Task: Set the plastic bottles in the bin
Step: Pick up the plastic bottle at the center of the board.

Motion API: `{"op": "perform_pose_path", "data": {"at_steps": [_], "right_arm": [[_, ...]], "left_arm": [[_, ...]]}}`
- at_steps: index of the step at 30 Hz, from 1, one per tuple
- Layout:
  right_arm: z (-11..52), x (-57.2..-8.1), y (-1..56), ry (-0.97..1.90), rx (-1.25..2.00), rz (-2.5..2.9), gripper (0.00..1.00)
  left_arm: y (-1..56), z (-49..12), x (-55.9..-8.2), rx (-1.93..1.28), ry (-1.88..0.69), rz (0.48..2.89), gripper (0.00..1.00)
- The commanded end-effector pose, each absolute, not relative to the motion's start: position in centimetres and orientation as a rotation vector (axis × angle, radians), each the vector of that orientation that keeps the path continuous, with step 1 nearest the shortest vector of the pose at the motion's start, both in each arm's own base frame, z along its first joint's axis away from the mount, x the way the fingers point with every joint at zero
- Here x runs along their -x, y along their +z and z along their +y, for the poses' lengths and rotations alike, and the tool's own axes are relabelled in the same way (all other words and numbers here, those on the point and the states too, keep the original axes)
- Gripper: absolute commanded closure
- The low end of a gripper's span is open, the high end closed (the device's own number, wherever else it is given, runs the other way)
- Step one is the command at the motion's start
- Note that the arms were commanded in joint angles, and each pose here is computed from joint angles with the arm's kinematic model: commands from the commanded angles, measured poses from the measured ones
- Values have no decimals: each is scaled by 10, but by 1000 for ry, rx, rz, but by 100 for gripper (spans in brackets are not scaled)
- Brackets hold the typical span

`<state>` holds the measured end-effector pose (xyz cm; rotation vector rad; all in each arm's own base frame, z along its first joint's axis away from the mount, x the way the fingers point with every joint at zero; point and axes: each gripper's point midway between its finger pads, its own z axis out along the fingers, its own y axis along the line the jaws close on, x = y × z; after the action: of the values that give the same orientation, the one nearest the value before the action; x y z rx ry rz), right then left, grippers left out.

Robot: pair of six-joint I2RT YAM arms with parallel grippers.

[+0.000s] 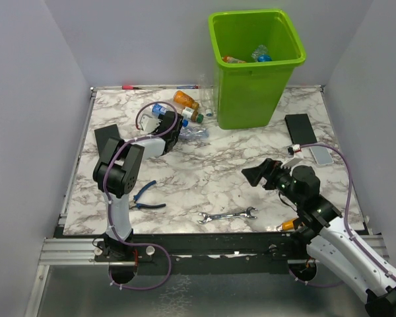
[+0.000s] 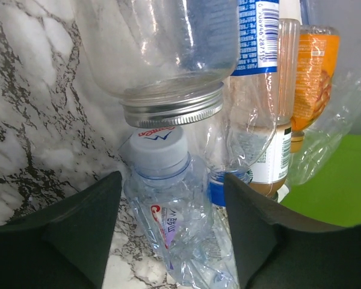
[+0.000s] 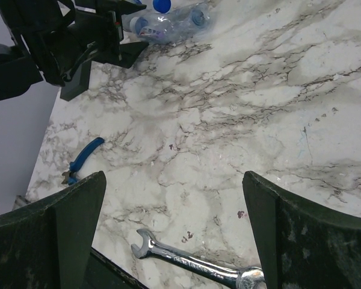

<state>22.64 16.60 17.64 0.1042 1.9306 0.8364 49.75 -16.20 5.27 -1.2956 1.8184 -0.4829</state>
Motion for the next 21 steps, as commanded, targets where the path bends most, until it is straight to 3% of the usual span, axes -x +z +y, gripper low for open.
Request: {"op": "perform_pose_path", "data": {"at_steps": [1,8,15,21], "right_arm": [[156,-229,188,780,-114,1908,0],[156,-230,189,777,-119,1908,0],[156,-228,199,783,-113,1899,0],[161,-224,217,803,-37,1882,0]], "left_arm": [[30,-156,-488,1326,-419,1844,37],[31,-156,-481,1300,-439,1854,69],[64,-161,-458,1231,-560,1870,83],[132,-163,-417,973,-688,1880,90]]}}
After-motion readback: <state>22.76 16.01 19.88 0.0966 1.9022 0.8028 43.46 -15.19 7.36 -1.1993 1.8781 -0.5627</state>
